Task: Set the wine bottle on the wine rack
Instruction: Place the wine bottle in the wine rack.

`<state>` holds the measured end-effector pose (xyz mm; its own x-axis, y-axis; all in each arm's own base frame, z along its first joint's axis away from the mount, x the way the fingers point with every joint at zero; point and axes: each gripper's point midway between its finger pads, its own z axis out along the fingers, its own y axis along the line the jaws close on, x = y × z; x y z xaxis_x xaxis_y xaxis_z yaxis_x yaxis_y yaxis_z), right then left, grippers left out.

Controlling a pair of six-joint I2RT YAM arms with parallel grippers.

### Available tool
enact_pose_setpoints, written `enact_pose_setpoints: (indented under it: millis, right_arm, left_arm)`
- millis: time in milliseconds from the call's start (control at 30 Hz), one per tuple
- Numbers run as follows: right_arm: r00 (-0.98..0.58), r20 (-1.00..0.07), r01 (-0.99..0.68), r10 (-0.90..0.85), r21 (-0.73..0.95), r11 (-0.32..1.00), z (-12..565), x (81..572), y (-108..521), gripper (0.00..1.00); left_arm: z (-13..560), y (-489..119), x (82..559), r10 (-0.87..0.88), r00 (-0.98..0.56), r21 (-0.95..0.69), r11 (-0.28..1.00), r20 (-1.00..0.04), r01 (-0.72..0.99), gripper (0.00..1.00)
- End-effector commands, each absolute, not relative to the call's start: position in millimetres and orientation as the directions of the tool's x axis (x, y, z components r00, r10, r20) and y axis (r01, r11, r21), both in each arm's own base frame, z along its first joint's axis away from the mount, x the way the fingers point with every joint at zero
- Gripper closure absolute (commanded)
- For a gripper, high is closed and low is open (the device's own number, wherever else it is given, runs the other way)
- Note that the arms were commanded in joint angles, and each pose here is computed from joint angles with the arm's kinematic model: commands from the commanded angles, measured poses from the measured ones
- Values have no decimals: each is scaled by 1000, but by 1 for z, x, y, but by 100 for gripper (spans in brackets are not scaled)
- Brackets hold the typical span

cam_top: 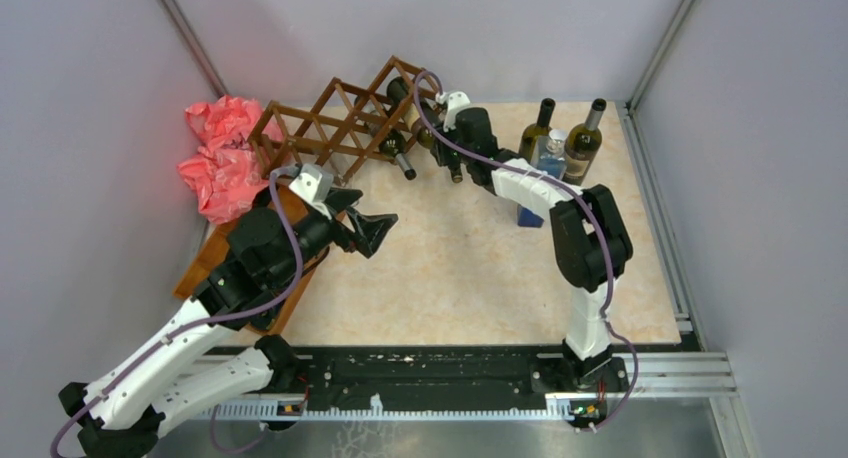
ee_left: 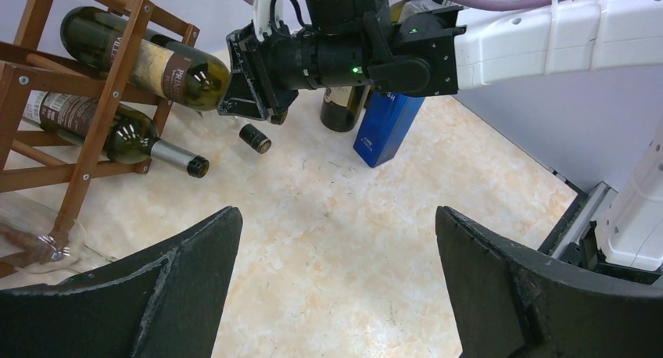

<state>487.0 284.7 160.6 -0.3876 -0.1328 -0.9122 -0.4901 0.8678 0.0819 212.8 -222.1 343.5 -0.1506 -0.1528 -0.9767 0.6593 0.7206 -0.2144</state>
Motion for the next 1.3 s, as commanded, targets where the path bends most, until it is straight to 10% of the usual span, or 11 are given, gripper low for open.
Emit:
enact_pose_setpoints:
  millis: [0,800,1267]
  right_arm:
    - [-155,-987,-508,46,120,853,263,515,311,100]
    - [-172,-978,-516,115,189,835,266,542,337,83]
    - [-134,-989,-538,59,122,834,276,522,321,43]
  left_arm:
    - [362,-220,216,-203,-113,-227,725,-973,651,1]
    - [369,-220,213,-231,-118,-250,711,-966,658,1]
    - [370,-218,202,-264,-137,-285,677,-955,678,1]
